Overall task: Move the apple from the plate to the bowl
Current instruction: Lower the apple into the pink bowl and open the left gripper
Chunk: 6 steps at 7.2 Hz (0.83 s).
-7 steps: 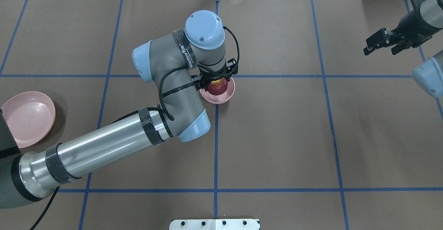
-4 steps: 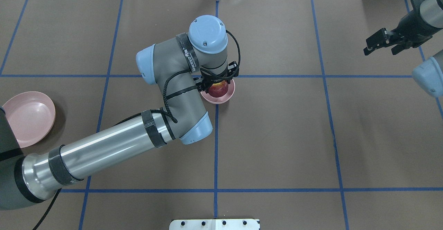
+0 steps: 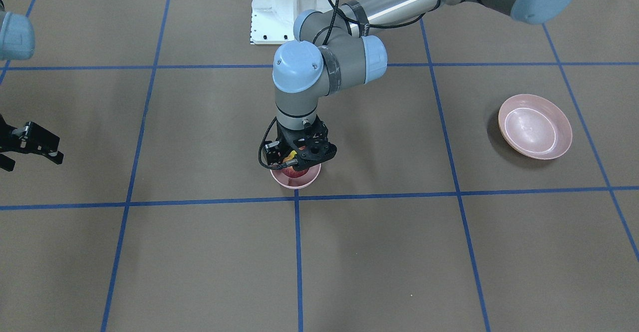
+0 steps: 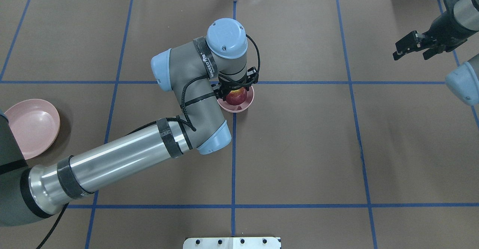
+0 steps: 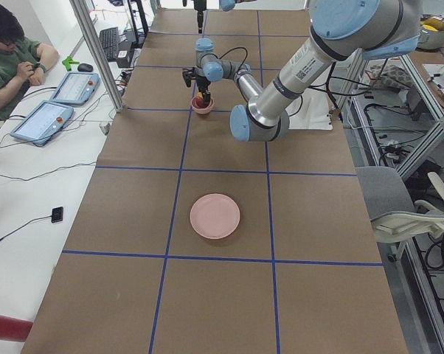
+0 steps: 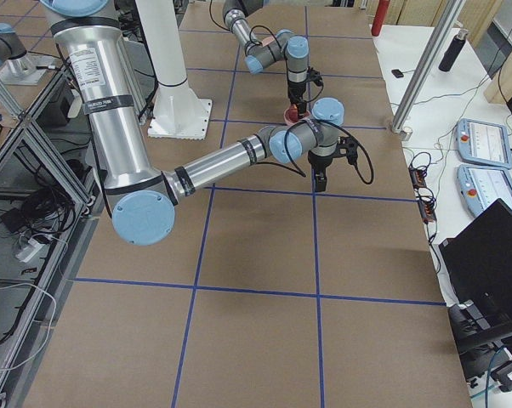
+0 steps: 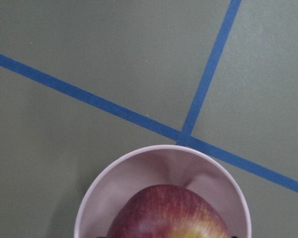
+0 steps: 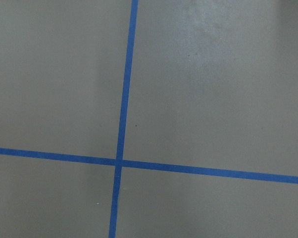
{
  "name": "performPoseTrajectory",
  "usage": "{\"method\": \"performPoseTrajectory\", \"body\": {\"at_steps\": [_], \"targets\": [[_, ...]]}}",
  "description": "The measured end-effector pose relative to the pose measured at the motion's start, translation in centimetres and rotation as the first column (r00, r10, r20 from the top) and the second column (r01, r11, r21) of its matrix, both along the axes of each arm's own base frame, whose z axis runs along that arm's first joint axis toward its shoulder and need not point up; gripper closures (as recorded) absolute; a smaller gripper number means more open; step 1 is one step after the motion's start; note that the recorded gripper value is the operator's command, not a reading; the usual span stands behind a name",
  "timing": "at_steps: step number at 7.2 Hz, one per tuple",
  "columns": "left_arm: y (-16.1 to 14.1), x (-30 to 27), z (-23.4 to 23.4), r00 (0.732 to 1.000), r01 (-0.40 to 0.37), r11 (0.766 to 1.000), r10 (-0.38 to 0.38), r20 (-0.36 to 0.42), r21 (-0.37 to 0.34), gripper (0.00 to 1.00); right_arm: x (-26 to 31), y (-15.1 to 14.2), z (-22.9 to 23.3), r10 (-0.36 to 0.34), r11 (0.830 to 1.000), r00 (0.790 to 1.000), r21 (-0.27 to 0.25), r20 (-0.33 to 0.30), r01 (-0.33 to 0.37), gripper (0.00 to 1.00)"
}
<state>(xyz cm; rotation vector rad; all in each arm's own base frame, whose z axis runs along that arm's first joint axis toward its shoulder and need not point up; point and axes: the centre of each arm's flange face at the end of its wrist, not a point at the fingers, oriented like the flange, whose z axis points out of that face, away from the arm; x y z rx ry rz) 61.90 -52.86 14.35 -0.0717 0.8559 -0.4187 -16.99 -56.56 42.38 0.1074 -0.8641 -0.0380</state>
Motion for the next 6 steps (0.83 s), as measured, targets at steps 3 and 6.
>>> {"method": "performPoseTrajectory", "body": {"at_steps": [3, 6], "targets": [[-0.04, 0.15, 0.15, 1.000, -0.002, 1.000, 0.002, 0.000, 0.000, 1.00, 0.01, -0.01, 0.02, 0.000, 1.000, 1.000, 0.000, 0.000, 0.000, 0.00], [-0.02, 0.27, 0.50, 1.000, -0.003, 1.000, 0.003, 0.005, -0.004, 0.38, 0.01, -0.03, 0.08, 0.000, 1.000, 1.000, -0.002, 0.000, 0.000, 0.00]]}}
